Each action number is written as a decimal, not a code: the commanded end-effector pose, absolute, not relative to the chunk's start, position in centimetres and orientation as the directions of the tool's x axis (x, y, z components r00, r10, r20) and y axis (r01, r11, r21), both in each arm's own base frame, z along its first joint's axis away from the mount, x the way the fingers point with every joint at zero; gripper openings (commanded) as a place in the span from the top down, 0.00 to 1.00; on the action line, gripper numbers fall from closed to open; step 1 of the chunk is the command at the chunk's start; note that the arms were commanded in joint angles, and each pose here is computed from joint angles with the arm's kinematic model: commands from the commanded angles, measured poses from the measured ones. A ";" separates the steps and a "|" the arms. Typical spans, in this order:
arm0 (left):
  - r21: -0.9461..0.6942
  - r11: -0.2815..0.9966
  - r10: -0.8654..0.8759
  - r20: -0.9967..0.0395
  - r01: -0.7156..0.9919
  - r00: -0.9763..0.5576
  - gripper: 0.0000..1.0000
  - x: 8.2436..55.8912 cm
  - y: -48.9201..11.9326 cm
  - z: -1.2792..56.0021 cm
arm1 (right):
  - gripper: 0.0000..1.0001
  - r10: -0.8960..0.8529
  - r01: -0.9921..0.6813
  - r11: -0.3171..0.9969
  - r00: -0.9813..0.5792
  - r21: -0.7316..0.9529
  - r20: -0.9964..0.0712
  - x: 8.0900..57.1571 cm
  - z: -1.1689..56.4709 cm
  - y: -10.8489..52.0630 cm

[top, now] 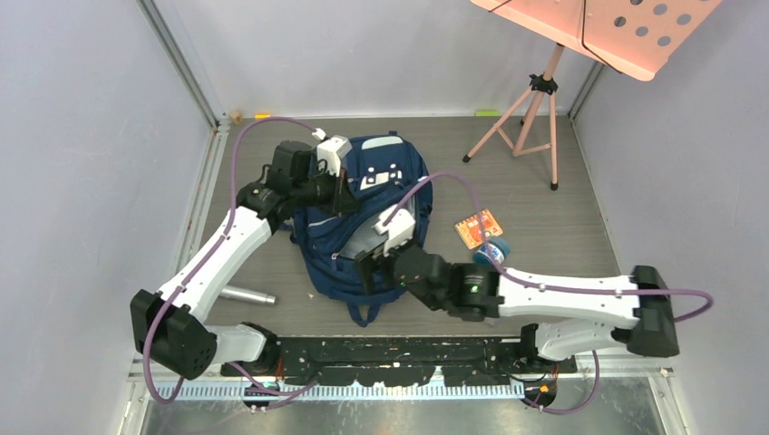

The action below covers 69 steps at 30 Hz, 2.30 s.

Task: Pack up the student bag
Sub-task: Unzip the student bag at the center of the board, then pick up the personal item from the center of the board.

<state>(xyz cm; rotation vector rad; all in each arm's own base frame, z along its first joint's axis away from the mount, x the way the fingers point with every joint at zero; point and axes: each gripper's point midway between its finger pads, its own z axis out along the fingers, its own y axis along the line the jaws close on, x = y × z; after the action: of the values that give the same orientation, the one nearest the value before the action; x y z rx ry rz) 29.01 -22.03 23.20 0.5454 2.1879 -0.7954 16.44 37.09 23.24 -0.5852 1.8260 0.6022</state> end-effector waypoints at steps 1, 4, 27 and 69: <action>-0.340 0.759 0.053 -0.818 0.555 -0.573 1.00 31.9 -20.9 25.9 | 0.04 -0.131 -0.478 0.878 -0.321 0.041 -0.938 19.5 24.8 29.9; -0.337 0.769 0.053 -0.814 0.544 -0.579 1.00 31.8 -20.5 25.1 | 0.01 -0.055 -0.333 0.939 -0.392 0.086 -0.918 22.2 24.7 24.5; -0.320 0.771 0.048 -0.833 0.551 -0.552 1.00 30.5 -19.8 25.7 | 0.04 0.506 0.535 0.831 -0.614 0.151 -0.606 24.0 9.8 4.6; -0.390 0.705 0.036 -0.814 0.592 -0.579 1.00 29.8 -21.3 25.7 | 0.58 0.259 -0.113 0.891 -0.669 0.439 -0.697 27.6 18.9 15.1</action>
<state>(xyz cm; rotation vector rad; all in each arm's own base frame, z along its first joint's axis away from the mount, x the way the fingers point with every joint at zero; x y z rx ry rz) 28.64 -21.17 22.98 0.5058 2.1800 -0.8077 26.41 7.66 12.50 0.4093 2.3057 0.1410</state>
